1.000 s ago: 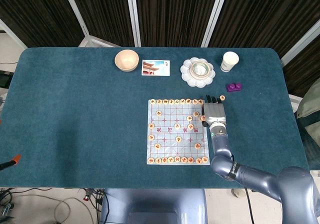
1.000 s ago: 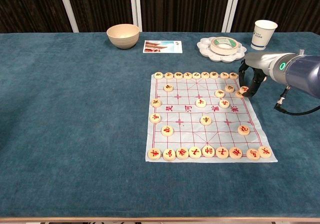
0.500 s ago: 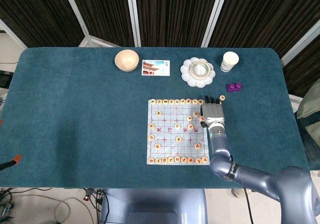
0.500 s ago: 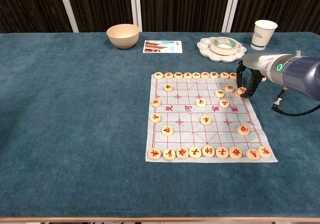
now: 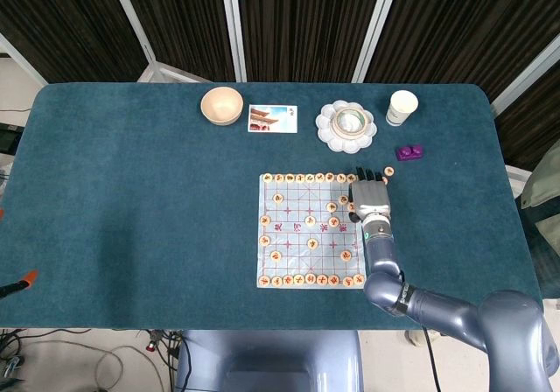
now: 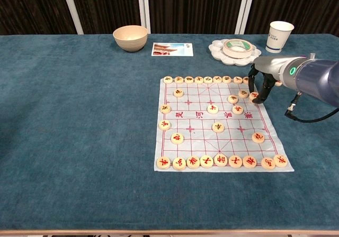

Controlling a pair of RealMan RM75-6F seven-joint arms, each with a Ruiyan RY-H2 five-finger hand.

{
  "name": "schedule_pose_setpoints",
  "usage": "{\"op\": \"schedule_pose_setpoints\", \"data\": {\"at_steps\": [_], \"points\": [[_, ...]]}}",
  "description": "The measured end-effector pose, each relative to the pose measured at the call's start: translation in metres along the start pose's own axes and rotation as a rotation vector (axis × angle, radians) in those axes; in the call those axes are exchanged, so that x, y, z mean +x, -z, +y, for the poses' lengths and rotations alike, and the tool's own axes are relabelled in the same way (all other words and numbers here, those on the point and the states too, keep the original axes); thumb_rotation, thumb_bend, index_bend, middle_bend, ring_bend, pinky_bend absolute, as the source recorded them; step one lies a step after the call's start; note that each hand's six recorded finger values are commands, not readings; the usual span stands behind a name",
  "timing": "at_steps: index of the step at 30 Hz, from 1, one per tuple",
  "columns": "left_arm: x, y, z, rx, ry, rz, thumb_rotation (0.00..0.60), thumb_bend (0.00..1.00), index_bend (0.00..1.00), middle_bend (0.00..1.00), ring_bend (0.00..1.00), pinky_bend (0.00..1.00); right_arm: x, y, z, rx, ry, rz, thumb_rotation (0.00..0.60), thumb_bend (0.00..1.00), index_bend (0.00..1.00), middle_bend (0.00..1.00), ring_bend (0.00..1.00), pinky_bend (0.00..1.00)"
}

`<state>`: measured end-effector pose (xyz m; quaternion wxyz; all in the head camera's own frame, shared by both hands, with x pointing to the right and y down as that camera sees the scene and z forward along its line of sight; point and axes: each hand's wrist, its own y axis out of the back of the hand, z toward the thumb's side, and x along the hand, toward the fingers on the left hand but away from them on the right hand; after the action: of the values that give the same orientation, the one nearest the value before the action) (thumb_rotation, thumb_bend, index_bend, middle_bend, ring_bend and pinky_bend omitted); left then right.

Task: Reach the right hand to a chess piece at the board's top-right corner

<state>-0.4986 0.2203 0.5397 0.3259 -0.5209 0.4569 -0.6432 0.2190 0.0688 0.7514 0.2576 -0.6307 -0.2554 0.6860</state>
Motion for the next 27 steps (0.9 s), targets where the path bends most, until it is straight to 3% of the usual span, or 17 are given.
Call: {"op": "schedule_pose_setpoints", "data": {"at_steps": [27], "points": [[0.0003, 0.0, -0.0005, 0.001, 0.001, 0.002, 0.6, 0.0, 0.07, 0.0, 0.0, 0.0, -0.0013, -0.0006, -0.0014, 0.006, -0.005, -0.001, 0.6, 0.38, 0.48, 0.0, 0.05, 0.09]]}}
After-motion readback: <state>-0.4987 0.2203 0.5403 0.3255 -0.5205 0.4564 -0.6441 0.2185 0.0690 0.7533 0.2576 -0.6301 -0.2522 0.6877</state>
